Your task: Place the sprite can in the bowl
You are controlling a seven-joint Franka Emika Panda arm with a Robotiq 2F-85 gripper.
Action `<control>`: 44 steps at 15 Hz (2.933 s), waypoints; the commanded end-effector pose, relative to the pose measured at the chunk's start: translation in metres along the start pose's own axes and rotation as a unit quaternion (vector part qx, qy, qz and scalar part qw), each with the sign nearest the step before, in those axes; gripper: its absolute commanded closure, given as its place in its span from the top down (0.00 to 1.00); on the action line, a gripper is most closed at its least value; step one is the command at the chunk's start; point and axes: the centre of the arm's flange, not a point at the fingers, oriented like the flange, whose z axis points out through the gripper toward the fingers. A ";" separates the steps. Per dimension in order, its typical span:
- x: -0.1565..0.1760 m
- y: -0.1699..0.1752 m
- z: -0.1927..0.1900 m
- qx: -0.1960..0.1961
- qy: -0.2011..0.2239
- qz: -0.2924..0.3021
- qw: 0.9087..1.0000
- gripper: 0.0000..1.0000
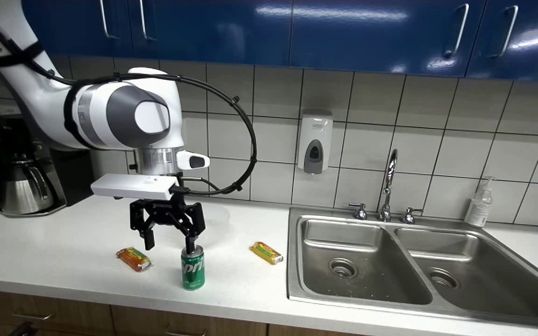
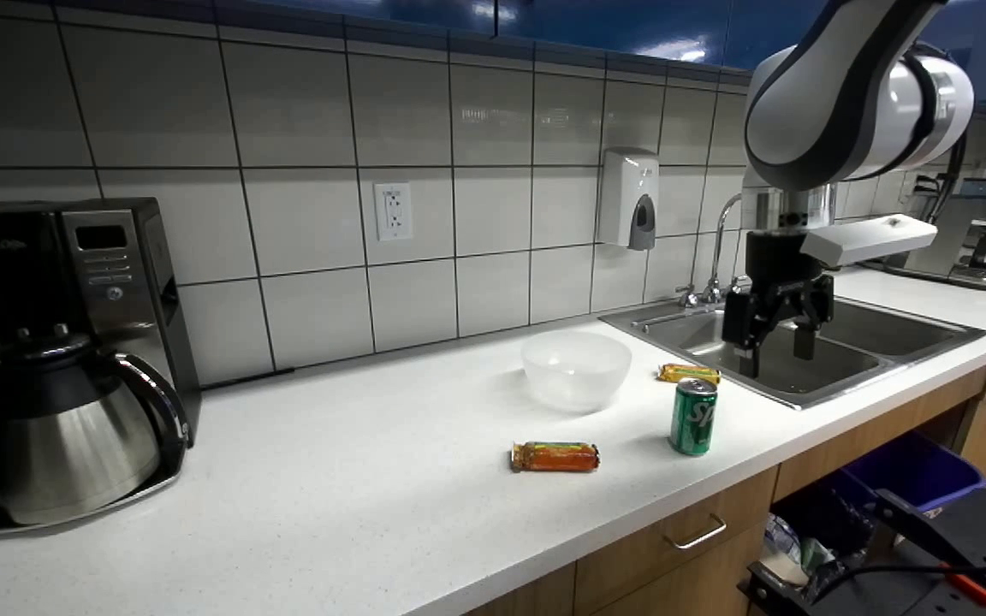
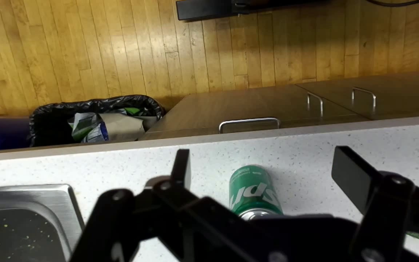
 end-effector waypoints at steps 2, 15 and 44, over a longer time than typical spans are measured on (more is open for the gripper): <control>0.016 0.008 0.017 -0.010 0.004 0.038 0.999 1.00; 0.061 0.009 0.046 0.022 0.003 0.113 0.993 1.00; 0.136 -0.011 0.087 0.023 -0.020 0.126 0.992 1.00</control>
